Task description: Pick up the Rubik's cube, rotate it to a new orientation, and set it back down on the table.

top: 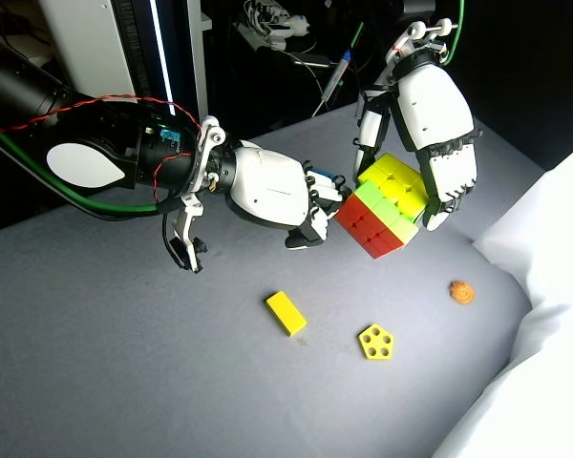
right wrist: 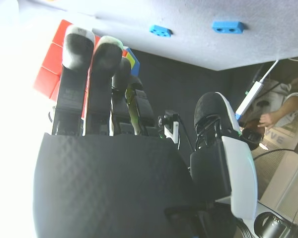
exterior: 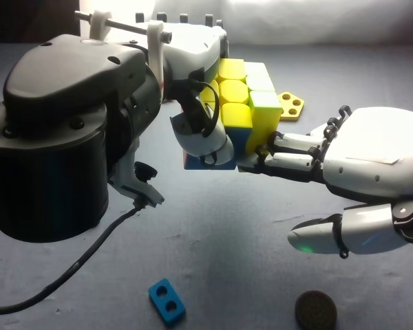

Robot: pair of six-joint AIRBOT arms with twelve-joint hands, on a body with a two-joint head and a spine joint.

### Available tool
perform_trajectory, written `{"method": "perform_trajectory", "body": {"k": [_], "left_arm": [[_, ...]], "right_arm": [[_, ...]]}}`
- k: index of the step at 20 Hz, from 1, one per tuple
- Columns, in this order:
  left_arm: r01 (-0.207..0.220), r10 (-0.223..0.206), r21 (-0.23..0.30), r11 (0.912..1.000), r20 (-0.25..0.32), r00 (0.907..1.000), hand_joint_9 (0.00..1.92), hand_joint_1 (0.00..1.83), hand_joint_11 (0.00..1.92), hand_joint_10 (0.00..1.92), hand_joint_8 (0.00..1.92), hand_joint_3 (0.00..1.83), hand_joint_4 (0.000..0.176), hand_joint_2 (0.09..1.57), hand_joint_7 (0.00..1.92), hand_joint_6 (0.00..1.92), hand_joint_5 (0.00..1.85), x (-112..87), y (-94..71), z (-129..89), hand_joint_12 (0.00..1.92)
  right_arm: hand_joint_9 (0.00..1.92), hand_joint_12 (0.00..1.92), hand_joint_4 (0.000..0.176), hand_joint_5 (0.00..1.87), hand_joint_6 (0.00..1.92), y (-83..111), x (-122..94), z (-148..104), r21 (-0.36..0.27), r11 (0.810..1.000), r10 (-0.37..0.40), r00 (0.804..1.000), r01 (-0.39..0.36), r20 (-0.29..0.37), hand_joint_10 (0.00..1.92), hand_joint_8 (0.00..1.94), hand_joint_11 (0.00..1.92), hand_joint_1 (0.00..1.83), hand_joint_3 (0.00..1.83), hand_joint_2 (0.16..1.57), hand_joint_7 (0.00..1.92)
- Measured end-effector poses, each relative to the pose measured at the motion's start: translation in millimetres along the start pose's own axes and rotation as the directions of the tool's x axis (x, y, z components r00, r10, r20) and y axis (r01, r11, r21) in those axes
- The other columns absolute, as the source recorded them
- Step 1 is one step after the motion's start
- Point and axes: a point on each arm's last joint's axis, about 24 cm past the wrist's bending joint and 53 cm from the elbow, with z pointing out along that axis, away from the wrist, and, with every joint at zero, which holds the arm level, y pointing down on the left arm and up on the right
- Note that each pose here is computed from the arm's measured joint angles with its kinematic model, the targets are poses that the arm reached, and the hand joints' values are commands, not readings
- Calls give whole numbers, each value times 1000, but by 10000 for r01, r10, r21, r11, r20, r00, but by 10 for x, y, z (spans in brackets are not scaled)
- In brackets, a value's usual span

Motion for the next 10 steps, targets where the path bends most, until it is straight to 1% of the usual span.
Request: {"method": "perform_trajectory", "body": {"k": [1, 2, 3, 4, 5, 7, 8, 9, 10], "left_arm": [[0, 0, 3, 10000, -2, 10000, 300, 991, 253, 1720, 1777, 0, 9, 1432, 511, 1809, 384, 1, -1, 0, 1843], [0, 0, -6, 10000, 5, 10000, 291, 983, 251, 1729, 1787, 2, 6, 1441, 503, 1834, 366, -1, 1, 0, 1841], [-6, 6, -21, 10000, 11, 10000, 302, 991, 265, 1725, 1763, 0, 9, 1435, 510, 1832, 380, -2, 6, 0, 1843], [-6, 6, -24, 10000, 14, 10000, 340, 1001, 282, 1680, 1714, 0, 0, 1431, 529, 1864, 371, -3, 6, 0, 1841], [-6, 6, -27, 10000, 16, 10000, 326, 989, 262, 1675, 1728, 3, 0, 1441, 516, 1892, 351, -3, 7, 0, 1844], [-5, 5, -57, 10000, 39, 10000, 288, 967, 261, 1732, 1796, 3, 12, 1454, 478, 1874, 355, -9, 15, 1, 1870], [-7, 8, -82, 10000, 63, 10000, 317, 973, 283, 1710, 1797, 0, 7, 1452, 491, 1853, 355, -15, 21, 1, 1832], [-5, 6, -78, 10000, 55, 10000, 392, 1015, 282, 1576, 1669, 0, 0, 1427, 557, 1879, 355, -12, 19, 0, 1792], [0, 0, -76, 10000, 58, 10000, 368, 1010, 268, 1607, 1681, 1, 0, 1427, 548, 1878, 361, -14, 18, 0, 1820]], "right_arm": [[578, 1921, 0, 59, 13, -1, 0, 1, 6, 10000, 22, 10000, -22, 4, 1868, 1498, 622, 36, 0, 1263, 520], [584, 1921, 0, 61, 13, -9, 3, 8, 23, 10000, 39, 10000, -39, -3, 1872, 1494, 621, 32, 0, 1266, 523], [571, 1921, 0, 60, 10, -27, 9, 18, 60, 10000, 27, 10000, -27, -22, 1907, 1516, 628, 29, 0, 1265, 517], [552, 1921, 0, 54, 7, -30, 18, 26, 70, 10000, 43, 10000, -42, -41, 1913, 1519, 611, 25, 1, 1271, 504], [546, 1921, 0, 44, 2, -37, 30, 43, 92, 9999, 61, 9999, -61, -88, 1919, 1528, 599, 11, 3, 1275, 505], [523, 1921, 0, 41, 0, -48, 48, 72, 120, 9999, 94, 9999, -93, -143, 1917, 1526, 560, 34, 1, 1271, 482], [518, 1921, 0, 33, 0, -46, 62, 89, 113, 9999, 125, 9998, -123, -171, 1915, 1527, 559, 23, 1, 1273, 486], [510, 1921, 0, 30, 0, -49, 67, 95, 117, 9999, 127, 9998, -125, -181, 1919, 1529, 554, 28, 2, 1275, 480], [521, 1921, 0, 28, 0, -60, 67, 95, 147, 9998, 134, 9997, -131, -191, 1906, 1516, 564, 33, 2, 1276, 487]]}}
